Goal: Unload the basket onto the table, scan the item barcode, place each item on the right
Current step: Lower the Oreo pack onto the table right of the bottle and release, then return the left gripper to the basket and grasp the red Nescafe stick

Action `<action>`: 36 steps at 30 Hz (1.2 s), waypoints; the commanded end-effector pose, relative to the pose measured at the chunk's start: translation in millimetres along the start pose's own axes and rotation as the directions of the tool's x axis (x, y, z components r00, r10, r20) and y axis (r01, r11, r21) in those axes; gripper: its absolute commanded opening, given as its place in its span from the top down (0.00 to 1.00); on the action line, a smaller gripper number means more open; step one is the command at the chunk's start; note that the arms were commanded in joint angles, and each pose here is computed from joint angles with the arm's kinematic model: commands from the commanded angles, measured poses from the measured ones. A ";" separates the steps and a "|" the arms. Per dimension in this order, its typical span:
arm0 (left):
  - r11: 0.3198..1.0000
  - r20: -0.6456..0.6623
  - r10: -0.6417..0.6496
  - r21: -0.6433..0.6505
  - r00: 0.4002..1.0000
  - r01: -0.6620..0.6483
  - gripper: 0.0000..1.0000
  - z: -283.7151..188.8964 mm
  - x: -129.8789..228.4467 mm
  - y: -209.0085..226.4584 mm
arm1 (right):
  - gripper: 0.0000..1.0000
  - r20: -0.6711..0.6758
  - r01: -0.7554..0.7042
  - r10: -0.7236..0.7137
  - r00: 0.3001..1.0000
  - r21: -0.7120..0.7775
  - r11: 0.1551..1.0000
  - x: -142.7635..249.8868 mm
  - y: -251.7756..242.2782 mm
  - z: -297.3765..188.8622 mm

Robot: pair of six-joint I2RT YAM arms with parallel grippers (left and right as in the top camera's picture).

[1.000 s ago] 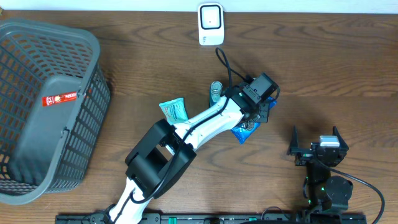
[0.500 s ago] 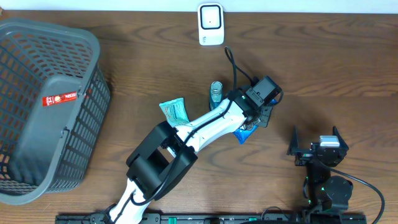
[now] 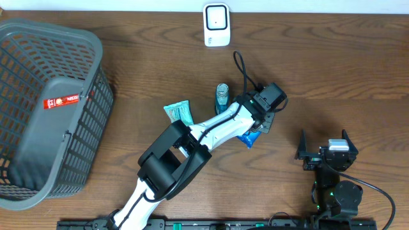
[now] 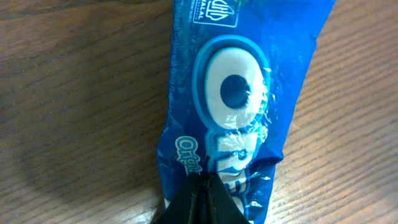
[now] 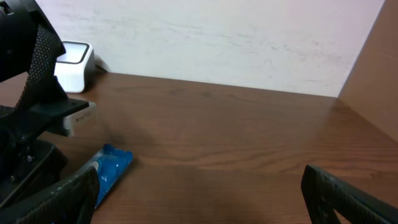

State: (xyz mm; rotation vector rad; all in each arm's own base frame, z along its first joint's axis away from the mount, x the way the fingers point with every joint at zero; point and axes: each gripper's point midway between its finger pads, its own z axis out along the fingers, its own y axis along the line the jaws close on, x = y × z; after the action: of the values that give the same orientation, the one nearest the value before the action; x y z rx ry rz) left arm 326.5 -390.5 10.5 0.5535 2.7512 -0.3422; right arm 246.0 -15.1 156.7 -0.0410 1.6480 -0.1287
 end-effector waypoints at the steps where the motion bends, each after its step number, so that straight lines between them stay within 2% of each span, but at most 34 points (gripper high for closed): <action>1: 0.996 0.014 0.087 -0.024 0.996 -0.087 0.93 -9.8 -5.8 3.1 | 0.01 0.001 -0.011 0.011 1.000 -0.003 1.000 0.2 1.1 -0.3; 3: 0.994 0.067 0.103 -0.035 0.992 -0.101 0.91 -33.6 -21.6 0.9 | 0.01 0.001 -0.011 0.011 1.000 -0.003 1.000 0.1 1.1 -0.3; 6: 0.992 0.177 0.129 -0.032 0.976 -0.126 0.50 -88.7 -52.6 -7.5 | 0.01 0.001 -0.011 0.011 1.000 -0.003 1.000 0.2 1.1 -0.3; 8: 0.987 0.260 0.156 -0.011 0.953 -0.159 0.14 -129.8 -71.3 -16.7 | 0.01 0.001 -0.011 0.011 1.000 -0.003 1.000 0.2 1.1 -0.3; 9: 0.984 0.302 0.172 -0.003 0.938 -0.179 0.04 -151.6 -79.4 -20.8 | 0.01 0.001 -0.011 0.011 1.000 -0.003 1.000 0.1 1.1 -0.3; 10: 0.979 0.341 0.190 0.001 0.921 -0.202 0.01 -173.3 -85.8 -23.9 | 0.01 0.001 -0.011 0.011 1.000 -0.003 1.000 0.1 1.1 -0.3; 14: 0.967 0.465 0.222 0.005 0.857 -0.254 0.02 -251.0 -98.5 -25.2 | 0.01 0.001 -0.011 0.011 1.000 -0.003 1.000 0.2 1.1 -0.3; 18: 0.973 0.554 0.199 -0.017 0.809 -0.228 0.02 -327.0 -98.4 7.2 | 0.01 0.001 -0.011 0.011 1.000 -0.003 1.000 0.2 1.1 -0.3; 23: 0.996 0.643 0.078 -0.075 0.762 -0.039 0.02 -415.7 -83.5 99.6 | 0.01 0.001 -0.011 0.011 1.000 -0.003 1.000 0.2 1.1 -0.3; 27: 0.965 0.685 -0.064 -0.143 0.725 0.221 0.02 -463.4 -52.5 193.5 | 0.01 0.001 -0.011 0.011 1.000 -0.003 1.000 0.1 1.1 -0.3; 29: 0.903 0.692 -0.197 -0.149 0.695 0.403 0.02 -474.0 -30.1 242.1 | 0.01 0.001 -0.011 0.011 1.000 -0.003 1.000 0.2 1.1 -0.3; 31: 0.796 0.692 -0.345 -0.142 0.634 0.588 0.02 -477.6 -4.1 288.8 | 0.01 0.001 -0.011 0.011 1.000 -0.003 1.000 0.1 1.1 -0.3; 34: 0.596 0.680 -0.533 -0.120 0.503 0.794 0.02 -471.4 34.9 343.8 | 0.01 0.001 -0.011 0.011 1.000 -0.003 1.000 0.2 1.1 -0.3; 36: 0.444 0.667 -0.634 -0.101 0.391 0.890 0.02 -463.6 60.0 373.7 | 0.01 0.001 -0.011 0.011 1.000 -0.003 1.000 0.1 1.1 -0.3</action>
State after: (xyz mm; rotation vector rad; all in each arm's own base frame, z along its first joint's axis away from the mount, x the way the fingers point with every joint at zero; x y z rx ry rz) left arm 311.9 64.2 383.4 -0.6249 2.1689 -0.0046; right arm 246.0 -15.1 156.6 -0.0410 1.6483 -0.1287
